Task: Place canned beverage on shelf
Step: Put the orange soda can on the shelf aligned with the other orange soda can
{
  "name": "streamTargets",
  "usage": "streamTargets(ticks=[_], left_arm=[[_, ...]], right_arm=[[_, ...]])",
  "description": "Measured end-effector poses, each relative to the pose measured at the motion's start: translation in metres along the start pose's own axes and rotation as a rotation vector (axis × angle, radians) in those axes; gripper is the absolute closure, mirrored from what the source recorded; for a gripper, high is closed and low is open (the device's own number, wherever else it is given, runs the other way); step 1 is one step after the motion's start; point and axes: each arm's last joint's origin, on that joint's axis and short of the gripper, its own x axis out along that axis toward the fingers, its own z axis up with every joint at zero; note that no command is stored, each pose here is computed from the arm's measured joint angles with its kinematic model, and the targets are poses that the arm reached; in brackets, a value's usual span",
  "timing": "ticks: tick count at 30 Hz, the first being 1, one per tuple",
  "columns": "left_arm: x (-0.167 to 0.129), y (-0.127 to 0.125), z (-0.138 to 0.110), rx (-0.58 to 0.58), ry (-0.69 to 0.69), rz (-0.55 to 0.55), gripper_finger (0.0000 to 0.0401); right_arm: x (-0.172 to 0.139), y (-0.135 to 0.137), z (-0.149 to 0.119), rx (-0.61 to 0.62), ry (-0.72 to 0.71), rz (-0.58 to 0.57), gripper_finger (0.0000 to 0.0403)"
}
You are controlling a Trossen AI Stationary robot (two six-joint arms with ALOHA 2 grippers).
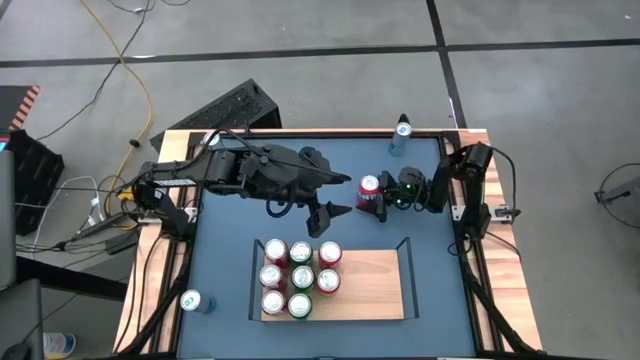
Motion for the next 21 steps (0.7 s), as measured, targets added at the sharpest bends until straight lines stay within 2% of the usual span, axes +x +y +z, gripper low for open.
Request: streamTargets(ticks=[11,14,21], left_arm=[[0.003,0.001,-0.001,0.035,0.001,0.034,0.008],[0.008,0.002,-0.004,0.063,0.014,0.058,0.008],[0.044,0.017,-0.013,0.047,0.059,0.103,0.008]], right_arm=[[-0.045,0.005,-0.013,0.054,0.047,-0.063,0.0004],[-0.055,0.008,-0.014,0.105,0.046,-0.064,0.0004],[-0.061,0.016,0.002,0.349,0.016,0.126,0.0003]])
